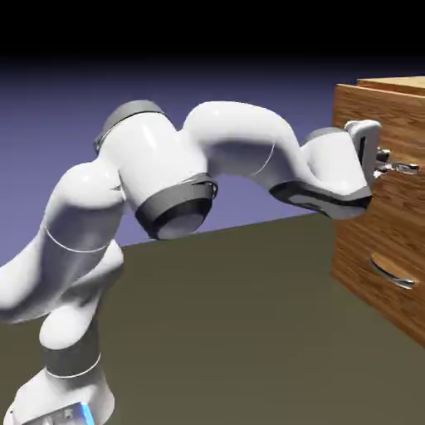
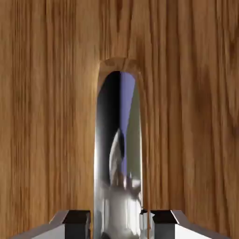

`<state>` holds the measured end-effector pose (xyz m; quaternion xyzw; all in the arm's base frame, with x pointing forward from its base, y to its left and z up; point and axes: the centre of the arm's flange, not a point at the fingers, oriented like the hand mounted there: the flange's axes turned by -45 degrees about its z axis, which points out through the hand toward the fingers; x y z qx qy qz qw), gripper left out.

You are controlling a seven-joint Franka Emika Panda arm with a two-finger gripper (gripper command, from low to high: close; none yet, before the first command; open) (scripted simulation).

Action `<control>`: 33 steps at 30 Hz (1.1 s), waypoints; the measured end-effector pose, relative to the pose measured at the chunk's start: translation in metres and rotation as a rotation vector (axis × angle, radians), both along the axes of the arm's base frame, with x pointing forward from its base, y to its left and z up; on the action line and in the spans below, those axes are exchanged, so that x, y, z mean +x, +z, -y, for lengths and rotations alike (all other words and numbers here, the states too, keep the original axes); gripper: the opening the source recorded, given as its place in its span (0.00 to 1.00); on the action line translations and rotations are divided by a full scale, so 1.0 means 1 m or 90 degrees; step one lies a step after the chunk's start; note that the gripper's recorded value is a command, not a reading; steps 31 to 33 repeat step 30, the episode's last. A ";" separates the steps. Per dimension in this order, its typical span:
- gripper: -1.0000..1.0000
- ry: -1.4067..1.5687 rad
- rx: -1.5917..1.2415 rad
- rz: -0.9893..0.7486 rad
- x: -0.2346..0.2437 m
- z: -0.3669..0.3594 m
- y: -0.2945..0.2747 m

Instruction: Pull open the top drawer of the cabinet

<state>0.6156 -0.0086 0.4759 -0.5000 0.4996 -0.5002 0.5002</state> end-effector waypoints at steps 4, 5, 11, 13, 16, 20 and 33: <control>0.00 0.000 0.000 0.000 -0.029 0.000 0.000; 0.00 0.000 0.000 0.000 -0.036 0.000 0.000; 0.00 0.000 0.000 0.000 -0.077 0.000 0.000; 0.00 0.000 0.000 0.000 -0.093 0.000 0.000; 0.00 0.000 0.000 0.000 -0.110 0.000 0.000; 0.00 0.000 0.001 0.000 -0.136 0.000 0.000; 1.00 0.000 0.002 -0.002 -0.193 0.001 0.000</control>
